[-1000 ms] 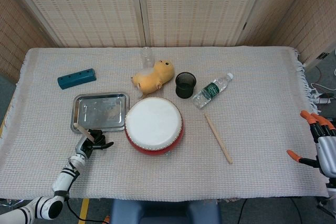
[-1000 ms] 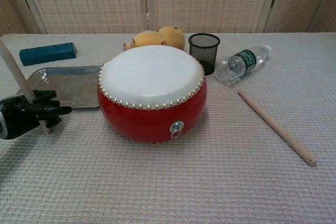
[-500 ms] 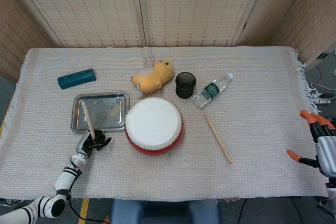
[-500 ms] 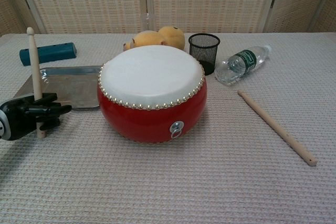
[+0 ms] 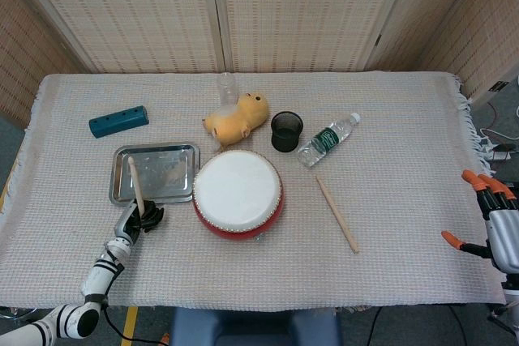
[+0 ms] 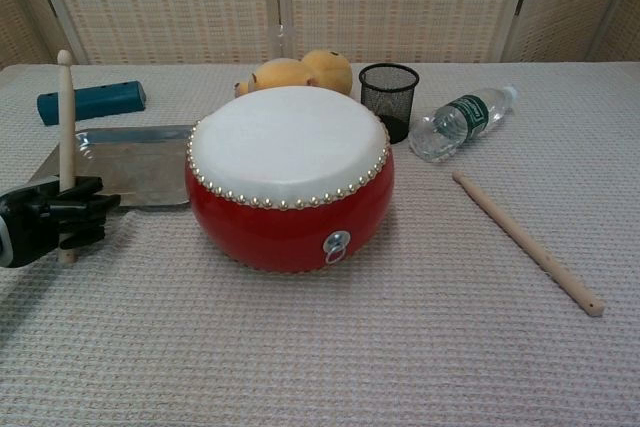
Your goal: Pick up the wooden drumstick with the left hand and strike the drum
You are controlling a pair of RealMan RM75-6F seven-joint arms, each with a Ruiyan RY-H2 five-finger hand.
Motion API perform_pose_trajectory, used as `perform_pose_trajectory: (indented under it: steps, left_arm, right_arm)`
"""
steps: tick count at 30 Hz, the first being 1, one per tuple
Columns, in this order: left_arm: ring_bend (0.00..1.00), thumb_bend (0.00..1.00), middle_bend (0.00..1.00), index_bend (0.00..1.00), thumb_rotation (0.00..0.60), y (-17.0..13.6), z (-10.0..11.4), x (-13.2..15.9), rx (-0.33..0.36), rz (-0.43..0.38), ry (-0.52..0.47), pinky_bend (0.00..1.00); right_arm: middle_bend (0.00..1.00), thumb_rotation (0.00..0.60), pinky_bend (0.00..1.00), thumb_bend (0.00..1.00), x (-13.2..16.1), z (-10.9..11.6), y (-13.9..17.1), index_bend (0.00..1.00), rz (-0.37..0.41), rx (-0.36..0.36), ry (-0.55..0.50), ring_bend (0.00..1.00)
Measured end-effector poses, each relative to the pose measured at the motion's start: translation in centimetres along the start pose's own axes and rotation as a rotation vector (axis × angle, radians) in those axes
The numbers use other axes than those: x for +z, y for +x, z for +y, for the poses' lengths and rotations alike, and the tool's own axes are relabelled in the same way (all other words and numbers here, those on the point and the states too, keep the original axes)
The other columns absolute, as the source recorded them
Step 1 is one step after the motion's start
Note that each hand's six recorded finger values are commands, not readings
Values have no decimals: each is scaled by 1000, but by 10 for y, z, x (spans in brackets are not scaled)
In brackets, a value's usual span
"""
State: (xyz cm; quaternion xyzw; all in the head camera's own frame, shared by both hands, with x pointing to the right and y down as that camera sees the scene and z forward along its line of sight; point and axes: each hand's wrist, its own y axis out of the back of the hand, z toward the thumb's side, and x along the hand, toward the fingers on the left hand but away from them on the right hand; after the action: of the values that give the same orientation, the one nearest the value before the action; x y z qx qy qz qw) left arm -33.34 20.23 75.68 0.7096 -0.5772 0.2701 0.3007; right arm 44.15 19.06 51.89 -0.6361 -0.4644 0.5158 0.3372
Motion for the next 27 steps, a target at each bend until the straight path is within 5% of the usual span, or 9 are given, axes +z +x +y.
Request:
perform_pose_trajectory:
  steps: [7, 13, 19, 27]
  left_arm:
    - [1000, 859, 1000, 1000, 600, -12, 14, 36, 8, -110, 88, 1000]
    - [1000, 859, 1000, 1000, 600, -18, 23, 74, 8, -196, 266, 1000]
    - [1000, 859, 1000, 1000, 600, -17, 13, 99, 26, -277, 579, 1000]
    - [1000, 859, 1000, 1000, 600, -5, -24, 123, 82, -393, 1131, 1000]
  right_arm:
    - [138, 600, 123, 20, 2, 4, 1, 70, 9, -12, 5, 20]
    - [138, 600, 123, 19, 7, 12, -2, 69, 25, -46, 15, 20]
    - [138, 600, 123, 19, 13, 17, -4, 70, 53, -64, 19, 20]
    - [138, 600, 123, 19, 17, 19, -6, 69, 85, -67, 10, 20]
